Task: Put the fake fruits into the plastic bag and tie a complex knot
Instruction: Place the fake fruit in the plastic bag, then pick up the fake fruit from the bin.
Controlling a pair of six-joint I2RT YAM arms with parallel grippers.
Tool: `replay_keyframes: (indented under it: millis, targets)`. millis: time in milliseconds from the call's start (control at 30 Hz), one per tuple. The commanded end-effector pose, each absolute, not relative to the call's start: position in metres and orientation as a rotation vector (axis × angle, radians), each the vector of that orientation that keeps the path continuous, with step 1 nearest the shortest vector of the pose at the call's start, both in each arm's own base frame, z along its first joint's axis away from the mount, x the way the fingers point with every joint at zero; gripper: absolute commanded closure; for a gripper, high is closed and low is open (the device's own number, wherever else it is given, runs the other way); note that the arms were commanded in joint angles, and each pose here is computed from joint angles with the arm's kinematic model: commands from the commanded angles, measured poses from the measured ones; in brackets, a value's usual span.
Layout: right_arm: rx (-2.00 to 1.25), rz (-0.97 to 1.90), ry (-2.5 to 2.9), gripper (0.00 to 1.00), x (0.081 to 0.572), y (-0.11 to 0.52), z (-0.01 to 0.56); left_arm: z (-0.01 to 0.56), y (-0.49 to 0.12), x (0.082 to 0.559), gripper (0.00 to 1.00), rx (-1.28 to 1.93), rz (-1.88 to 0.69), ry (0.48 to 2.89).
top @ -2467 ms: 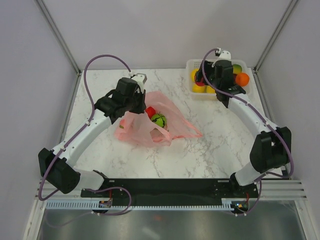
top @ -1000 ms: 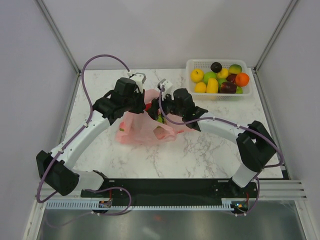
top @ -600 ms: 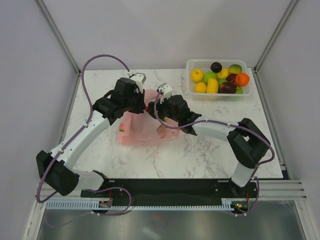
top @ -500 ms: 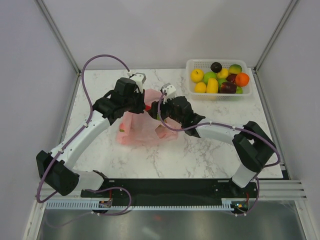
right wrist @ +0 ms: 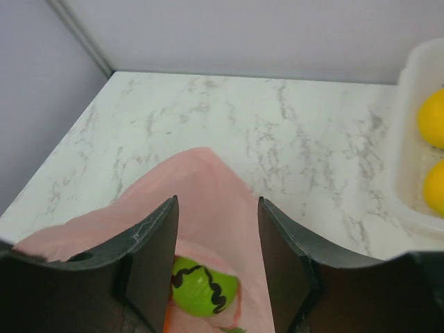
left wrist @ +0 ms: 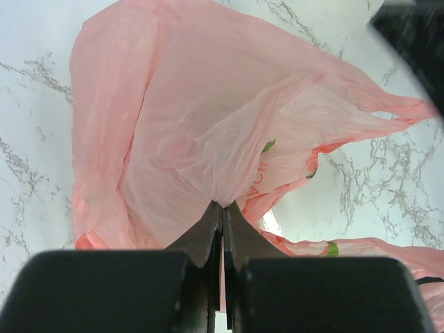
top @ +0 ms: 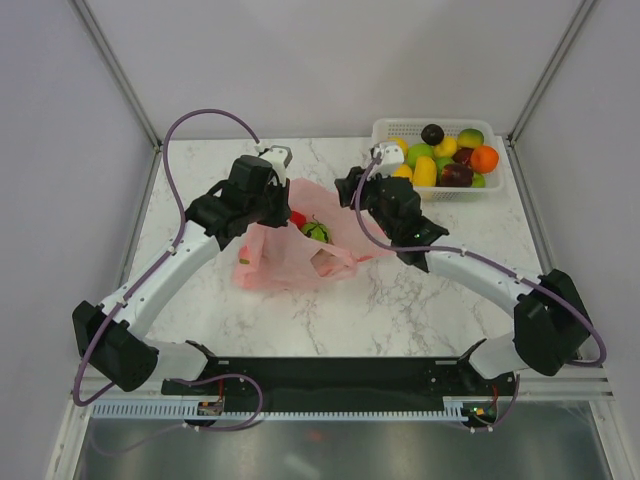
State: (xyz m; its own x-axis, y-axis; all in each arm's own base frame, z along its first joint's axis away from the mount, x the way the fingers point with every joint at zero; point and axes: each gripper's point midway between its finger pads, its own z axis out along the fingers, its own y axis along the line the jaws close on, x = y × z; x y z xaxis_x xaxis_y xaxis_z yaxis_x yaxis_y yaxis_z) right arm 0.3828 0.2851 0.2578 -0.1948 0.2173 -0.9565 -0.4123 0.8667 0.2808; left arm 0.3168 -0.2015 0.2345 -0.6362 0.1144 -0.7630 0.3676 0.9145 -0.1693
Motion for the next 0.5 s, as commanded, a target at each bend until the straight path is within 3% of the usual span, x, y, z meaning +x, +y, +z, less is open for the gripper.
replay_keyframes:
  millis: [0,133,300,467]
  targets:
    - [0.089,0.439,1.722,0.43,0.418,0.227,0.275,0.246,-0.201,0.318,0.98,0.345,-0.391,2.2]
    - [0.233,0.244,1.803,0.41,0.454,0.176,0.271,0.247,-0.201,0.319,0.98,0.353,-0.388,2.197]
    - [0.332,0.062,1.934,0.41,0.493,0.137,0.218,0.247,-0.2,0.318,0.98,0.369,-0.379,2.194]
    - [0.36,0.01,2.036,0.32,0.52,0.134,0.183,0.247,-0.2,0.318,0.98,0.379,-0.372,2.193]
